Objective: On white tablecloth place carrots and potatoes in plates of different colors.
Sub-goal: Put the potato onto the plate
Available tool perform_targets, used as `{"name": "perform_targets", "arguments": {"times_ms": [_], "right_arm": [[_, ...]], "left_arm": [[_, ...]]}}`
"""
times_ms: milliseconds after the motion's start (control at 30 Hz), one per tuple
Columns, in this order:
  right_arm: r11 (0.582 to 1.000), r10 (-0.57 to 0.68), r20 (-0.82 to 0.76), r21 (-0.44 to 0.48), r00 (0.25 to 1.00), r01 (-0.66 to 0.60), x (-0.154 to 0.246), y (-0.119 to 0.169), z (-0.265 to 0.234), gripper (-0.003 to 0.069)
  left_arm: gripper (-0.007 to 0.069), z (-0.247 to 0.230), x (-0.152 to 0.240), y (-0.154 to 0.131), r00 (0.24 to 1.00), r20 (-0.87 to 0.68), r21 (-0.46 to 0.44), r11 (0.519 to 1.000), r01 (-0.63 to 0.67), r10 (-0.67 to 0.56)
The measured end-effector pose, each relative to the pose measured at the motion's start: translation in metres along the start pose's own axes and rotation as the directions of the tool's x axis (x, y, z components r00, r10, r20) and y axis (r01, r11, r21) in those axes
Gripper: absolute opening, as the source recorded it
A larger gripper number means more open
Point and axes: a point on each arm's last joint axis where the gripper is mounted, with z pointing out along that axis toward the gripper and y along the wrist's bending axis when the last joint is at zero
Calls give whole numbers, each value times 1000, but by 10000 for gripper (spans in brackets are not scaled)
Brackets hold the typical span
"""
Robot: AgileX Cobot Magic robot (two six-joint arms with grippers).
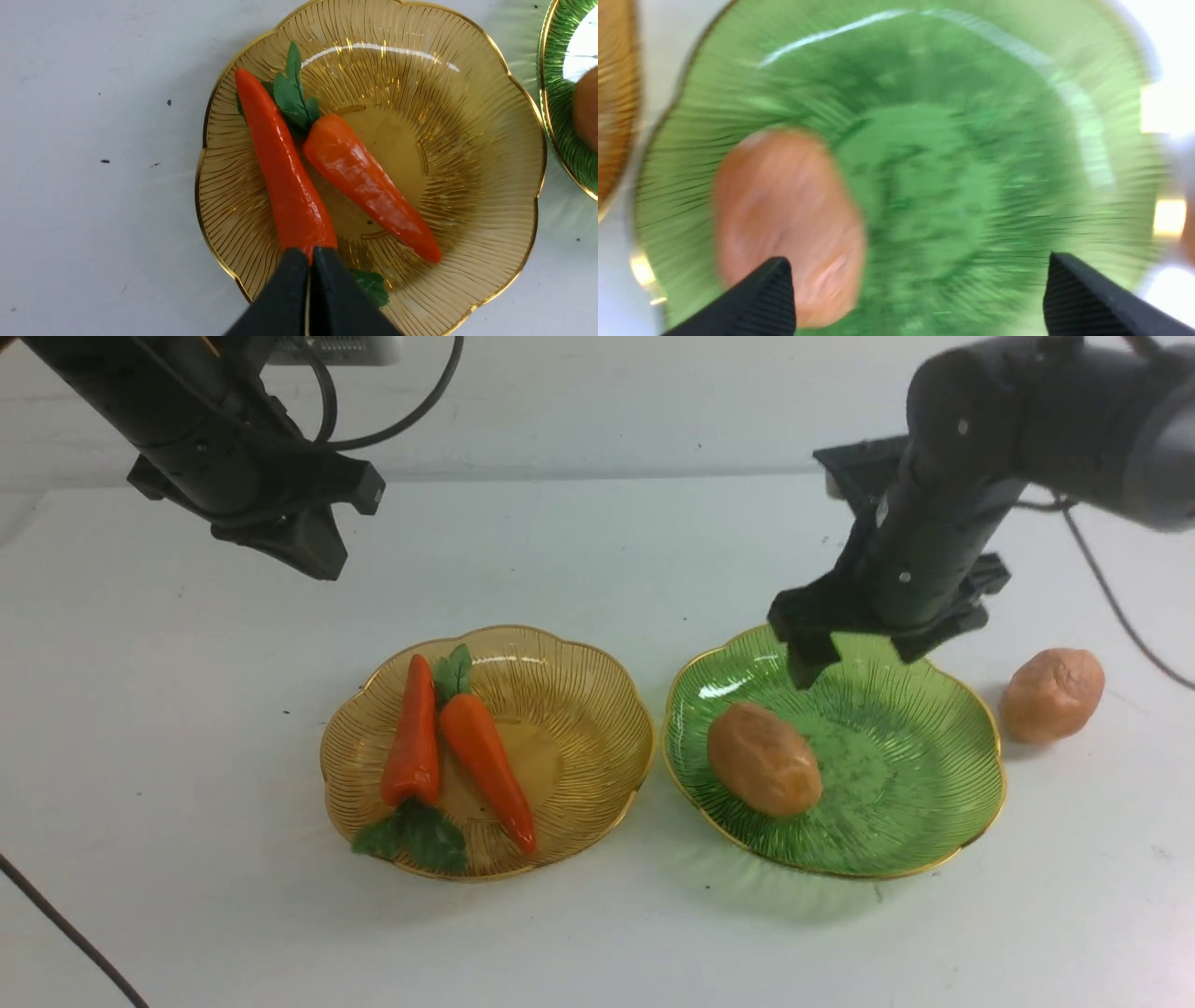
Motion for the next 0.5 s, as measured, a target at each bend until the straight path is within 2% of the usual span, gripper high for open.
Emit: {"name": "perform_targets", "arguments": {"times_ms": [67, 167, 200, 267, 333, 433, 500], "right_arm": [[999, 9, 19, 38, 1000, -10, -5, -12, -6, 645], [988, 111, 30, 104, 993, -113, -9, -67, -10, 377], [986, 127, 29, 105, 991, -130, -9, -73, -9, 359], [964, 241, 19, 107, 970, -242, -5, -106, -6, 153], [930, 355, 6, 102, 935, -354, -1, -130, 1, 38], [854, 512, 0, 115, 859, -508, 6, -159, 9, 1], [820, 558, 11, 142, 830, -554, 9, -170, 9, 29]], "left_arm": [[-3, 0, 0, 0, 1000, 0, 0, 1000, 0, 0], [-3, 0, 0, 0, 1000, 0, 0, 1000, 0, 0], [-3, 0, 0, 0, 1000, 0, 0, 1000, 0, 0], [-3, 0, 0, 0, 1000, 0, 0, 1000, 0, 0], [-3, 0, 0, 0, 1000, 0, 0, 1000, 0, 0], [-3, 0, 0, 0, 1000, 0, 0, 1000, -1, 1], [-3, 0, 0, 0, 1000, 0, 0, 1000, -3, 3]]}}
